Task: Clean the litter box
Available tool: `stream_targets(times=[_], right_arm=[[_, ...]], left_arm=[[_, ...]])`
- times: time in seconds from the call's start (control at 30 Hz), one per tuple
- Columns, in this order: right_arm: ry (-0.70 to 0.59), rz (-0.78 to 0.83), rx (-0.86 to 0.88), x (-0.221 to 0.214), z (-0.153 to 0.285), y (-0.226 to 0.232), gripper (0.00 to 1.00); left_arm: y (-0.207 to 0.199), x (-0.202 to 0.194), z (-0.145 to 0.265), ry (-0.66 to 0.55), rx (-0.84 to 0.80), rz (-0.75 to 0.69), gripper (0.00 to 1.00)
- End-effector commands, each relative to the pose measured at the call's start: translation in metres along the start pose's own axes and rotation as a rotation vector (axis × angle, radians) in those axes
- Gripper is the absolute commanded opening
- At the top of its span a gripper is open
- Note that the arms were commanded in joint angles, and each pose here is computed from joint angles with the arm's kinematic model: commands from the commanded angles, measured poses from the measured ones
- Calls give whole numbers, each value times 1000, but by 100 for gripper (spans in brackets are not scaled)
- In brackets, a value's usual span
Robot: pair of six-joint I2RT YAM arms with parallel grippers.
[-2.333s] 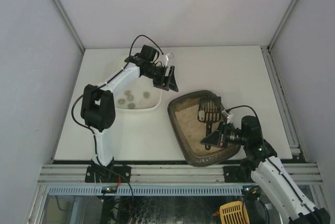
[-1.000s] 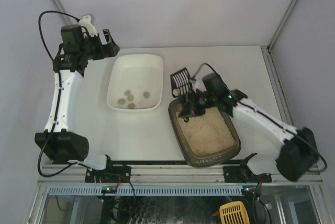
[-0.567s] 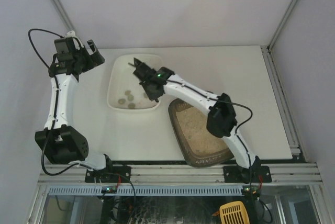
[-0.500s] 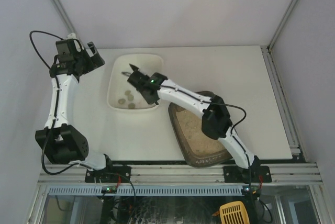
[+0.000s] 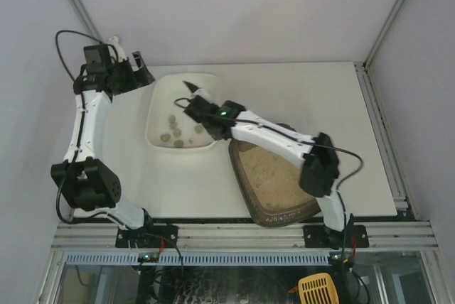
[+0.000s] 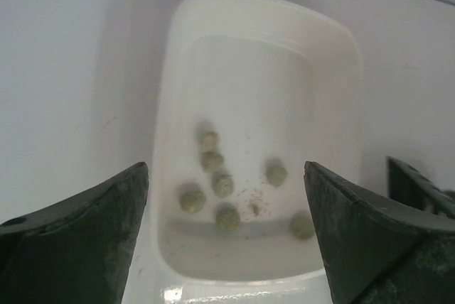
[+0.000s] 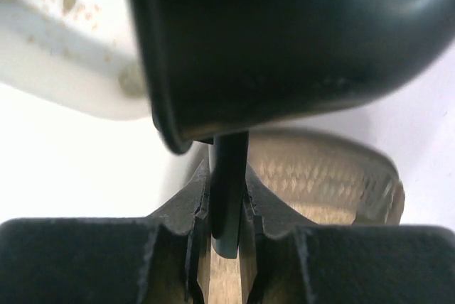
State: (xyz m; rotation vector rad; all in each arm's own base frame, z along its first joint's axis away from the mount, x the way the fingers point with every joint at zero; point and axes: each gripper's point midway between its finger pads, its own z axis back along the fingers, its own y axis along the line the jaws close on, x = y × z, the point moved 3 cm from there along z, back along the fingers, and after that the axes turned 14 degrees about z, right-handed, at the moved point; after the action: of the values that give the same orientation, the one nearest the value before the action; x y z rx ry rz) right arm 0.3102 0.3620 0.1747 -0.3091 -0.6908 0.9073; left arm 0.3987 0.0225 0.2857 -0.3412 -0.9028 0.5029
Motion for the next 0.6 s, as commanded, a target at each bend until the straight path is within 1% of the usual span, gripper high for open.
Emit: stream_targets(times=[0.0, 0.13, 0.2, 0.27, 0.33, 0.43, 0.5, 0.57], right_arm=[[-194, -360, 271, -14, 99, -56, 0], [34, -565, 601, -99, 125, -39, 0], [154, -715, 741, -134, 138, -27, 0], [238, -867, 833, -160, 152, -18, 0], [300, -1013, 869, -178, 165, -16, 0], [415, -1184, 872, -188, 183, -16, 0], [501, -1264, 848, -195, 190, -15, 0], [578, -1304, 833, -201, 196, -11, 0]], left_arm=[[-81, -19, -17, 174, -289, -232, 94], [-145, -63, -46, 341, -469, -320, 94], [-175, -91, -58, 406, -533, -359, 94], [-205, -122, -67, 484, -611, -395, 94], [-233, -154, -68, 575, -706, -438, 95], [-258, -200, -74, 689, -783, -471, 98], [-270, -223, -74, 741, -836, -462, 98], [-274, -244, -72, 812, -888, -435, 99]])
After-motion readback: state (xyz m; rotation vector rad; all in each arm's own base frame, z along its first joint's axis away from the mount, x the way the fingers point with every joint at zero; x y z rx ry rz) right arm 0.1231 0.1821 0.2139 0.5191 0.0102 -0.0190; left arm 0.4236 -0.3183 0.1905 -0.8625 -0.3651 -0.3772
